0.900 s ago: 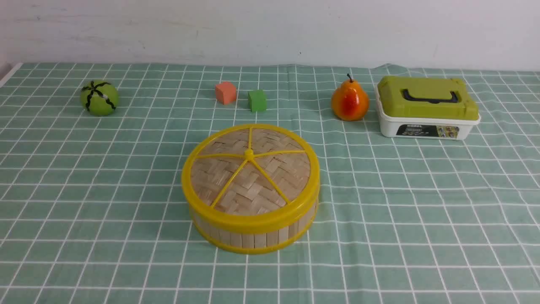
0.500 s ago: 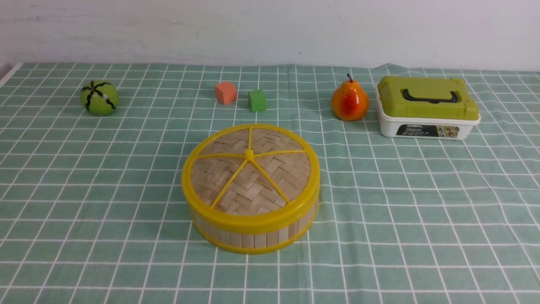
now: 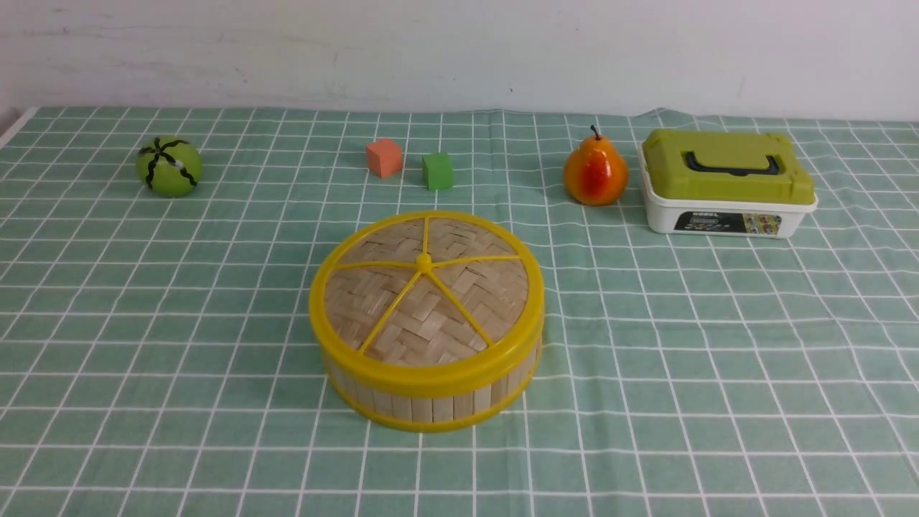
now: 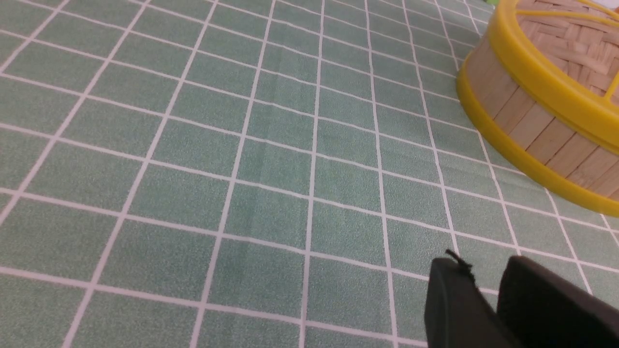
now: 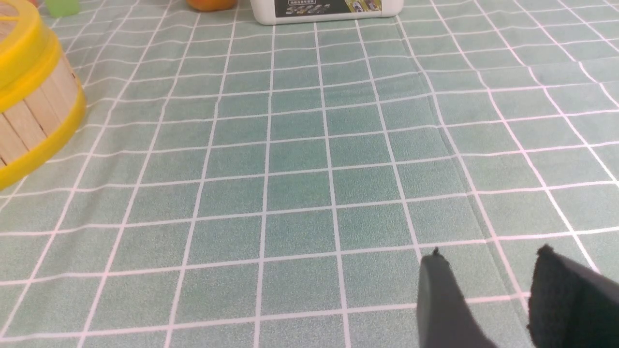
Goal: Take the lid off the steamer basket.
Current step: Use the left arm to lift the lid of the steamer
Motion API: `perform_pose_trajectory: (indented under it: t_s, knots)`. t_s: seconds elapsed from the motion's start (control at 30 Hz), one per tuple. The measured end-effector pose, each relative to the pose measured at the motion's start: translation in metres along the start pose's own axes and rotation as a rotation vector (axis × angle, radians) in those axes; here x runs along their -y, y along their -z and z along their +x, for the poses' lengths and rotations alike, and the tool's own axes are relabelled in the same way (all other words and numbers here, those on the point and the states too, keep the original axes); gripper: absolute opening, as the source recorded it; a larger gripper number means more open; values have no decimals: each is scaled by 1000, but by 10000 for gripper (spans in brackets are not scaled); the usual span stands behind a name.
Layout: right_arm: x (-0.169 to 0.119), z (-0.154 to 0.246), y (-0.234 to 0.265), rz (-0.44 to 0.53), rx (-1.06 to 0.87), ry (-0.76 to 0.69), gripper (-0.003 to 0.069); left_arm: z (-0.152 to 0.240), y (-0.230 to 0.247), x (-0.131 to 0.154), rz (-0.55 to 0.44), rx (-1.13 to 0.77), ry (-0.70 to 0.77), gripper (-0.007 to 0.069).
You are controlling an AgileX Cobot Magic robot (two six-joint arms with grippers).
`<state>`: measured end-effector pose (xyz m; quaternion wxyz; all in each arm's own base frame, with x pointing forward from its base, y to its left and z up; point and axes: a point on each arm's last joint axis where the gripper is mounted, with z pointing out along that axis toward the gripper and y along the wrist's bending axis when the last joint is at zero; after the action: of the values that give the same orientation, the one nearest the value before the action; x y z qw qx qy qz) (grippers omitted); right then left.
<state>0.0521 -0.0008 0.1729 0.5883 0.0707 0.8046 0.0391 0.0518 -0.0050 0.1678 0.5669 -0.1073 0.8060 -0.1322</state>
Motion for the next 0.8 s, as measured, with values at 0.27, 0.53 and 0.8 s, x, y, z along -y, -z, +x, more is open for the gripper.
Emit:
perform_pose_trajectory:
  t_s: [0.27,0.53,0.8]
  knots:
    - [0,0,0,0,0,0,242,-6,1,10,116,42,387,148]
    - [0,0,0,0,0,0,242,-19,4,19,308,63,1128,155]
    - [0,0,0,0,0,0,242,-30,7,18,354,141,1223,144]
